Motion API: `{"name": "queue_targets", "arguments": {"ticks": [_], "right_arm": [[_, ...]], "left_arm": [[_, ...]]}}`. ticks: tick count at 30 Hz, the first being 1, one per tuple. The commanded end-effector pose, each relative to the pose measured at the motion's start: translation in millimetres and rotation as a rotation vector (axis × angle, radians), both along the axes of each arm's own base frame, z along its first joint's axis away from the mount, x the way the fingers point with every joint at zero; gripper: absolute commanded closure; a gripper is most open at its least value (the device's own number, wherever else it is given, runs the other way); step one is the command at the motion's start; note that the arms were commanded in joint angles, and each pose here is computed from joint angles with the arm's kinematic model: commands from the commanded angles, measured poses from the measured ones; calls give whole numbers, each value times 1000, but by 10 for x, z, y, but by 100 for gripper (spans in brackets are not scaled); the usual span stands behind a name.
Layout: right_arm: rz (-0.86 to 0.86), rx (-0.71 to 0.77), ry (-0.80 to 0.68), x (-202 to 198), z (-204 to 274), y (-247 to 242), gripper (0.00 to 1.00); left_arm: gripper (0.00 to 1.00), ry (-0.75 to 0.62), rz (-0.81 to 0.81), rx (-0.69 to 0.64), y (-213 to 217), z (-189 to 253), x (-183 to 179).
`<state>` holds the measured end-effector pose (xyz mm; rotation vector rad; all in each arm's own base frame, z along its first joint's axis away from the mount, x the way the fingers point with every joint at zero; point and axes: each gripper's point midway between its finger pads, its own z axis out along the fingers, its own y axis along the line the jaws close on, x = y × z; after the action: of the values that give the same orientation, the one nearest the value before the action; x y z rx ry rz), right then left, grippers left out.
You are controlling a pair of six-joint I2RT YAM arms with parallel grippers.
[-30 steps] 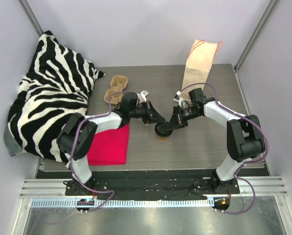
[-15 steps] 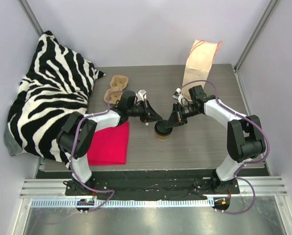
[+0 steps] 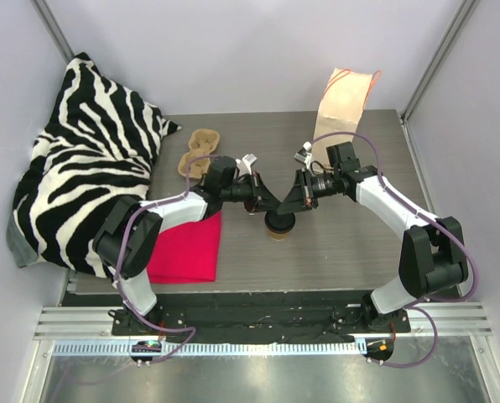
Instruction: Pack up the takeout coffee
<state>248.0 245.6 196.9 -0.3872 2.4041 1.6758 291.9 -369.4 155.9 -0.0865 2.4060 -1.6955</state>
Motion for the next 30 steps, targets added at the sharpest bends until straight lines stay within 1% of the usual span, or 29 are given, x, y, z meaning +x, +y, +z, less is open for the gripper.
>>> {"name": "queue_targets", "arguments": {"ticks": [1, 6, 12, 18, 21, 24, 26, 28, 29, 30], "right_arm": [[1, 0, -7, 9, -16, 9, 99], [-9, -6, -19, 18, -4, 9, 99], [-14, -3, -1, 19, 0, 14, 99], [-7, 14, -11, 12, 99, 28, 99], [1, -7, 19, -13, -98, 17, 99], [12, -46, 66, -27, -434, 14, 99], [13, -81, 126, -31, -695, 5, 99], [19, -117, 138, -34, -872, -23, 99], [23, -143, 173, -70, -986, -47, 99], [13, -184, 171, -61, -1081, -82, 99]], "left_arm": [[100, 3, -4, 27, -5, -157, -7], [100, 31, -8, 60, 8, -306, -16], [100, 73, -5, 104, 30, -493, -27], [100, 79, -4, 118, 40, -526, -27], [100, 75, -4, 123, 42, -537, -22], [100, 76, -4, 130, 50, -566, -26], [100, 79, -4, 132, 54, -577, -33], [100, 79, -7, 137, 62, -593, -43], [100, 80, -6, 139, 63, -593, -40], [100, 84, -6, 142, 65, -604, -44]]}}
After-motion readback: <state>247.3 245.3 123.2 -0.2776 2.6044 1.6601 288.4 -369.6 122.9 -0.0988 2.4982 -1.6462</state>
